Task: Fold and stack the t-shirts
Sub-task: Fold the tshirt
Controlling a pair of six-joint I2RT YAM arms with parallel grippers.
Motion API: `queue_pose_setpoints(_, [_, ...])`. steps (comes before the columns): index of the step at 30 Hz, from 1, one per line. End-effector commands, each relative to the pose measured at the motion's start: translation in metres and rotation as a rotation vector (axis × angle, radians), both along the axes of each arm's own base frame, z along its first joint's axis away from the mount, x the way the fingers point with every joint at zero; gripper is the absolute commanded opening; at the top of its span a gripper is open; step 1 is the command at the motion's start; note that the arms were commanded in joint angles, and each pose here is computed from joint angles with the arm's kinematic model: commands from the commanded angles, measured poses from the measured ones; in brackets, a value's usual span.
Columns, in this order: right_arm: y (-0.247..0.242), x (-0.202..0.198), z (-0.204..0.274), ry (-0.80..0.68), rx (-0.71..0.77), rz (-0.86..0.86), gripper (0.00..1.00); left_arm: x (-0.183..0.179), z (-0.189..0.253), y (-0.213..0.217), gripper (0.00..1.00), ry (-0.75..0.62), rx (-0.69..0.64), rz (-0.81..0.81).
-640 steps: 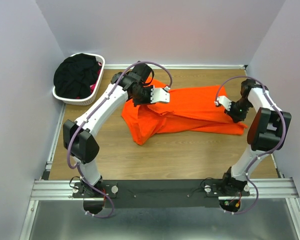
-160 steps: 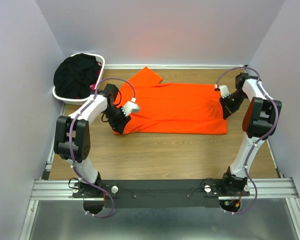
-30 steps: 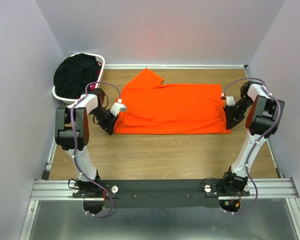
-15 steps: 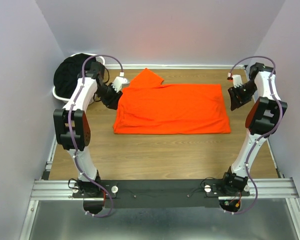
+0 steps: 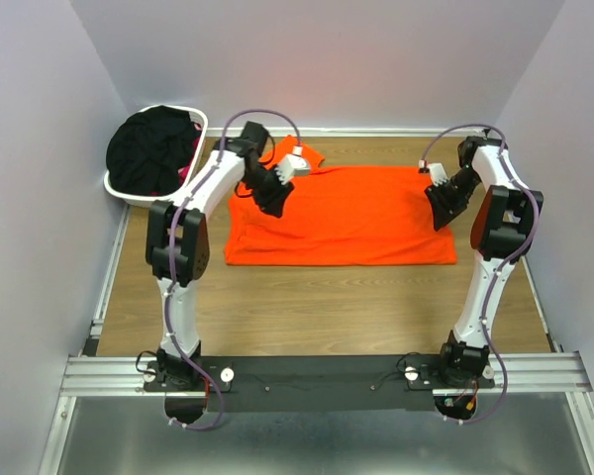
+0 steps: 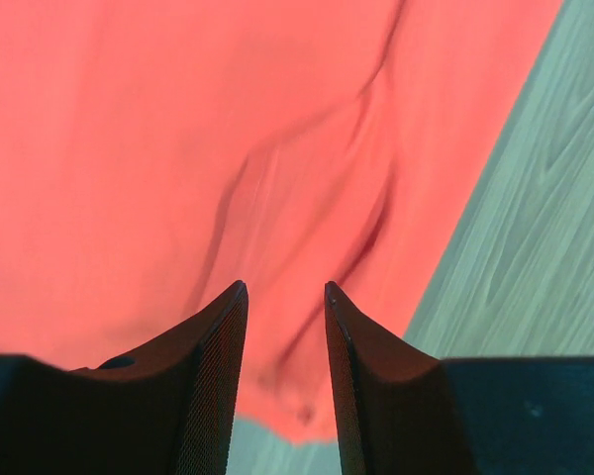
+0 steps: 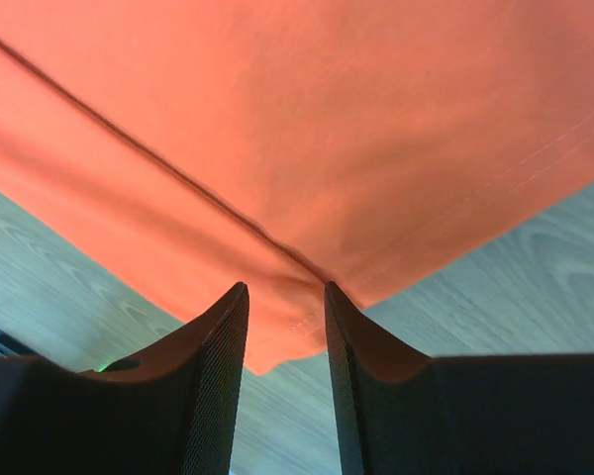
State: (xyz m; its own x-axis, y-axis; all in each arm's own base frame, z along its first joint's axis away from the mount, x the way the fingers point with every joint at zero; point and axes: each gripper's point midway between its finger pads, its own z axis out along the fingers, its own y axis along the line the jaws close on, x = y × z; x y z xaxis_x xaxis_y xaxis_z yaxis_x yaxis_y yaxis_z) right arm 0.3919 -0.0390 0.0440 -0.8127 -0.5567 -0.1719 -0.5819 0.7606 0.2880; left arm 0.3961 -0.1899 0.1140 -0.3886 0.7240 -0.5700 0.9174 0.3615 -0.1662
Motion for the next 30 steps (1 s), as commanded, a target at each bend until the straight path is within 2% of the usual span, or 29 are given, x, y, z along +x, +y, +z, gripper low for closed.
queue_pose_setpoints(1, [-0.007,-0.014,-0.011,0.049,-0.013,0.018,0.45,-0.005,-0.005,-0.058,0.45,0.009,-0.062,-0.089])
queue_pose_setpoints(7, [-0.014,-0.019,-0.022,0.057,-0.054,0.029,0.45,-0.001,-0.012,-0.113,0.46,-0.013,-0.098,-0.14])
queue_pose_setpoints(12, [-0.017,-0.017,-0.022,0.046,-0.071,0.035,0.46,-0.001,-0.024,-0.138,0.47,-0.029,-0.091,-0.167])
queue_pose_setpoints(24, [-0.025,-0.014,-0.021,0.036,-0.105,0.05,0.51,-0.016,-0.063,-0.152,0.48,0.025,-0.047,-0.215])
queue_pose_setpoints(30, [-0.024,-0.016,-0.02,0.045,-0.1,0.056,0.47,-0.02,-0.073,-0.153,0.47,0.041,-0.035,-0.227])
